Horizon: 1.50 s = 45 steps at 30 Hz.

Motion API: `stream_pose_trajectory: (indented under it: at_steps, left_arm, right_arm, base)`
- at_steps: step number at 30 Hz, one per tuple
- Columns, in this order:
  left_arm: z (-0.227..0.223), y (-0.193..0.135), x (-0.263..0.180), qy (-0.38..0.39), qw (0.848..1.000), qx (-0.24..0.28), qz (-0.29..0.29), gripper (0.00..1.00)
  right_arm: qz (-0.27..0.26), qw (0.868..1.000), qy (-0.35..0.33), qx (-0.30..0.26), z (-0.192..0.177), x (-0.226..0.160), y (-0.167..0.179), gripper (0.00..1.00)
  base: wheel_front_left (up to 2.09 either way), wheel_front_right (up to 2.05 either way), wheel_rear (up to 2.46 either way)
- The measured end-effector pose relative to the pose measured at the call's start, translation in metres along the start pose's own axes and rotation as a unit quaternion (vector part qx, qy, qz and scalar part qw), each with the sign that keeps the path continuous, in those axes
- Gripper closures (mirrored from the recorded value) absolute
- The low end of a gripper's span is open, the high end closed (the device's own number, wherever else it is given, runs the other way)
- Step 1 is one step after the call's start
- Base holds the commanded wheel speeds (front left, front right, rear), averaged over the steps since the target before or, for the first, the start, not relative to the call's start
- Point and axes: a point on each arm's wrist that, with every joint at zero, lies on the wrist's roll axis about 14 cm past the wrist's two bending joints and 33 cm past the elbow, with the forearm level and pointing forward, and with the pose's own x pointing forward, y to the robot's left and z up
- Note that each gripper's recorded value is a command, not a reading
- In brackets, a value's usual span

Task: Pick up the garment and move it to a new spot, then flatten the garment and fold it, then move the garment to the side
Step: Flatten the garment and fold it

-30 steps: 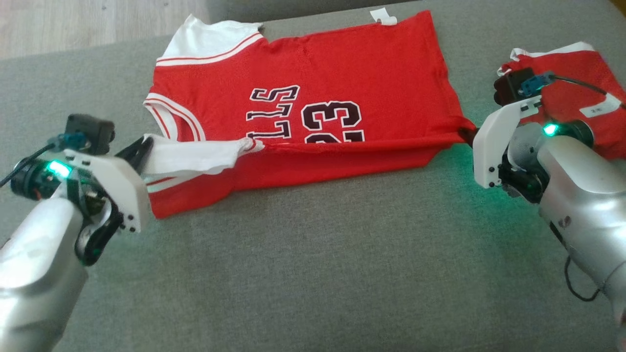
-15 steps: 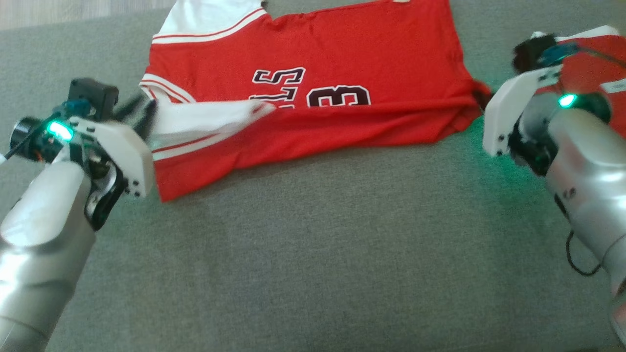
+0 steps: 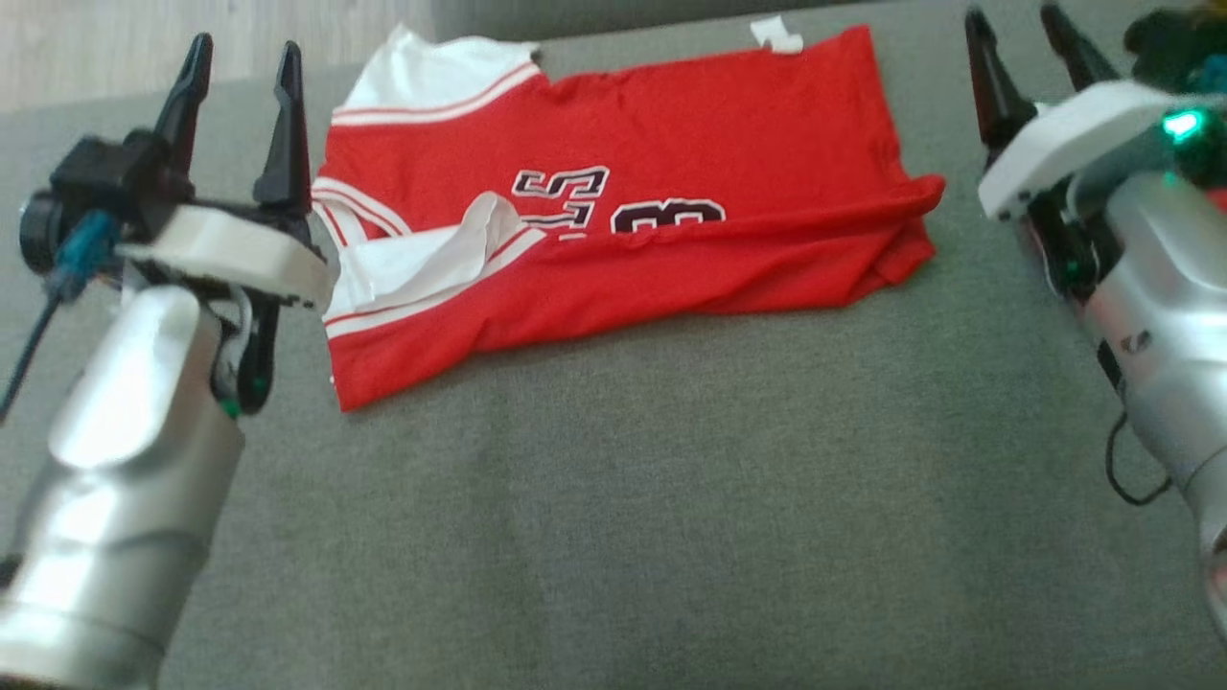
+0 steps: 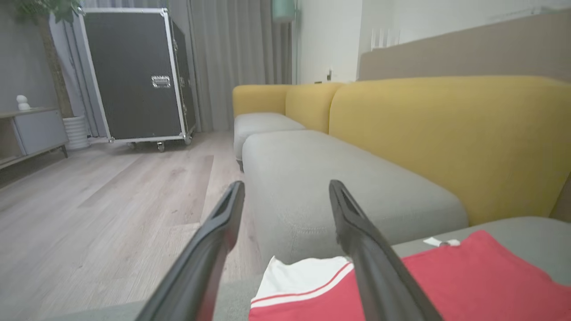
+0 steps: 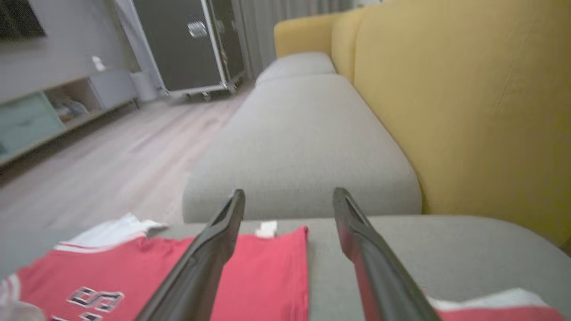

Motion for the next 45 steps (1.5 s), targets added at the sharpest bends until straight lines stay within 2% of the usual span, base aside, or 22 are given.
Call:
stream_pose_trajectory:
  at_steps: [4, 6, 9, 14, 18, 24, 30, 36, 45]
  left_arm:
    - [0.027, -0.005, -0.019, -0.054, 0.998, -0.019, 0.020, 0.00]
    - [0.032, -0.011, -0.034, -0.070, 0.997, -0.020, 0.022, 0.00]
    - [0.022, -0.027, -0.057, -0.069, 0.997, -0.039, 0.023, 0.00]
    - [0.005, -0.037, -0.088, -0.056, 0.995, -0.066, 0.040, 0.00]
    - [-0.004, -0.036, -0.105, -0.051, 0.994, -0.080, 0.061, 0.00]
    - [-0.030, -0.040, -0.122, -0.021, 0.992, -0.105, 0.071, 0.00]
    - [-0.044, -0.029, -0.118, -0.003, 0.992, -0.095, 0.085, 0.00]
    - [-0.098, -0.015, -0.115, 0.083, 0.986, -0.080, 0.123, 0.00]
    - [-0.135, -0.002, -0.082, 0.162, 0.976, -0.064, 0.133, 0.00]
  right_arm:
    - [0.017, 0.995, -0.096, 0.013, 0.058, -0.012, 0.007, 0.00]
    - [0.007, 0.991, -0.132, 0.017, 0.071, -0.026, 0.000, 0.00]
    - [-0.009, 0.990, -0.136, 0.016, 0.047, -0.051, -0.004, 0.00]
    - [-0.012, 0.995, -0.091, 0.041, -0.025, -0.088, 0.030, 0.00]
    - [-0.024, 0.995, -0.086, 0.053, -0.044, -0.109, 0.041, 0.00]
    - [-0.061, 0.993, -0.071, 0.068, -0.069, -0.138, 0.027, 0.00]
    - [-0.047, 0.992, -0.082, 0.084, -0.064, -0.138, 0.037, 0.00]
    - [-0.049, 0.990, -0.094, 0.090, -0.057, -0.132, 0.034, 0.00]
    - [-0.058, 0.989, -0.087, 0.101, -0.064, -0.123, 0.026, 0.00]
  base:
    - [0.00, 0.00, 0.00]
    - [0.00, 0.00, 0.00]
    - [0.00, 0.00, 0.00]
    - [0.00, 0.00, 0.00]
    - [0.00, 0.00, 0.00]
    - [0.00, 0.00, 0.00]
    - [0.00, 0.00, 0.00]
    - [0.00, 0.00, 0.00]
    - [0.00, 0.00, 0.00]
